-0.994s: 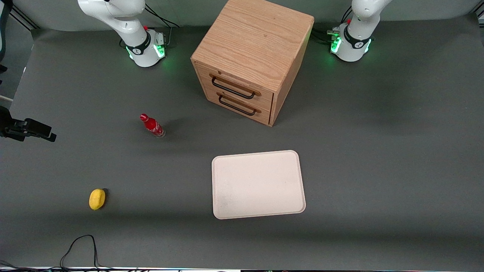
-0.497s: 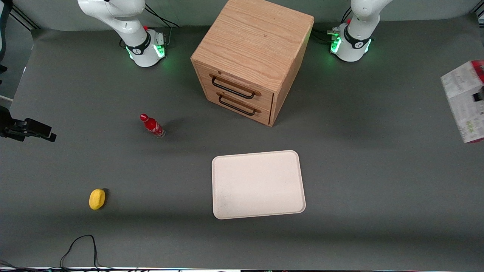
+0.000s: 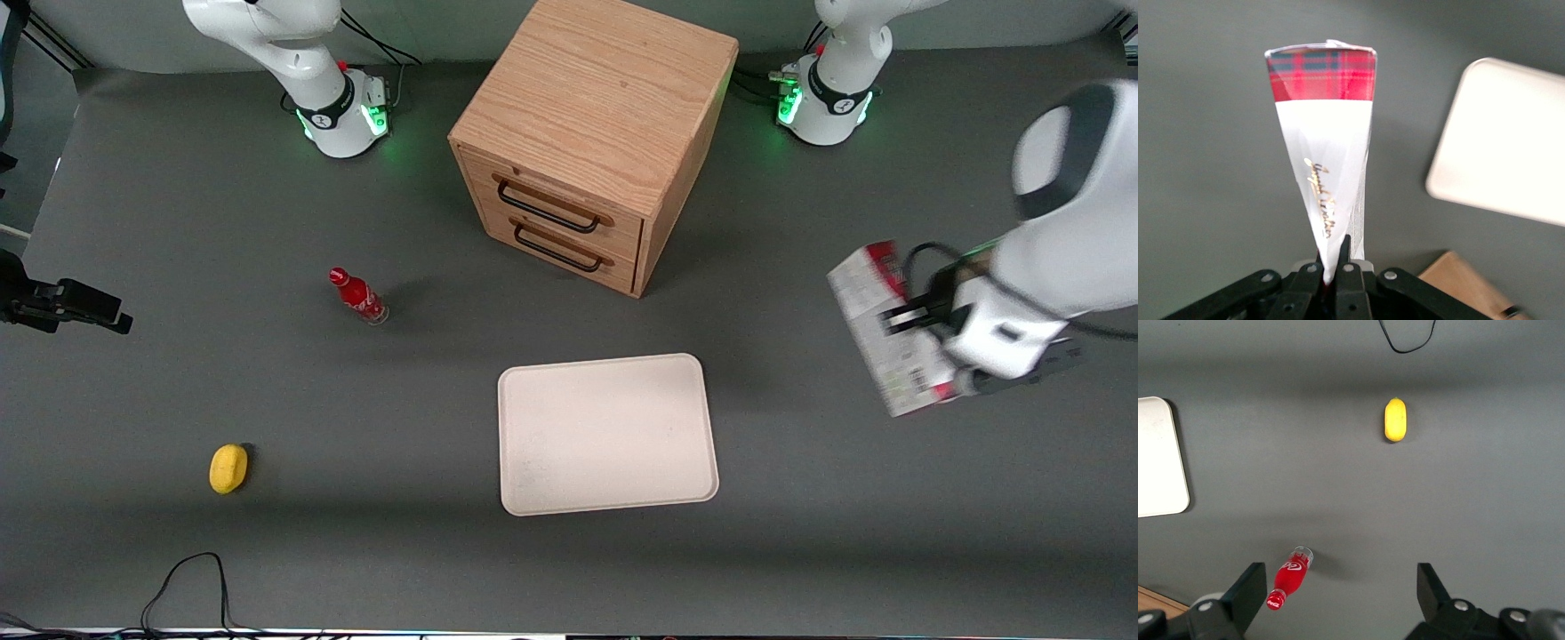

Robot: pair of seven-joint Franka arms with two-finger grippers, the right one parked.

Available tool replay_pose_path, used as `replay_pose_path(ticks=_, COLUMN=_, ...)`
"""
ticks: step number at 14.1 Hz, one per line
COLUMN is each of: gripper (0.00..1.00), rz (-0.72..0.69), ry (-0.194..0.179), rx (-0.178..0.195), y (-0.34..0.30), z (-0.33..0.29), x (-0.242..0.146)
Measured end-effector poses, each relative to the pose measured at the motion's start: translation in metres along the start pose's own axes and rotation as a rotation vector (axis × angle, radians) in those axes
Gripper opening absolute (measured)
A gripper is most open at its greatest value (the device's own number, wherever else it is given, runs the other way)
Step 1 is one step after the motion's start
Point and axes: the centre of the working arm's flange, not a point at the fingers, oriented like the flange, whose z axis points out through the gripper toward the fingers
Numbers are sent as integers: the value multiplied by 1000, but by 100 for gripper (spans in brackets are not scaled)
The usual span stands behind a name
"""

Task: Place red cookie box on tray
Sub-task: 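Carry the cookie box with the left gripper over the white tray, then lower the box onto the tray's rim area and open the left gripper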

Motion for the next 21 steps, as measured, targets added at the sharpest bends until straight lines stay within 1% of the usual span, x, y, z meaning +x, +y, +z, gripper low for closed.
replay_pose_path(ticks=2, gripper=3, rz=-25, ry=-1, rx=-21, y=54, z=28, x=3)
replay_pose_path(ticks=3, gripper=3, rz=-21, ry=5, rx=-23, y=74, z=43, x=9)
replay_pose_path(ticks=4, gripper=3, rz=-3, ry=19, rx=-13, y=90, z=60, x=15)
replay_pose_path(ticks=6, gripper=3, rz=42, ry=56, rx=23, y=120, z=104, x=24)
replay_pose_path(ticks=7, gripper=3, rz=67, ry=63, rx=39, y=131, z=126, x=26)
replay_pose_path(ticks=9, gripper=3, rz=126, ry=75, rx=83, y=151, z=162, x=23)
replay_pose_path(ticks=11, gripper=3, rz=164, ry=98, rx=104, y=168, z=182, x=17)
replay_pose_path(ticks=12, gripper=3, rz=175, ry=106, rx=104, y=175, z=188, x=14)
replay_pose_path(ticks=15, gripper=3, rz=187, ry=121, rx=85, y=183, z=205, x=16)
replay_pose_path(ticks=21, gripper=3, rz=177, ry=100, rx=75, y=183, z=236, x=24)
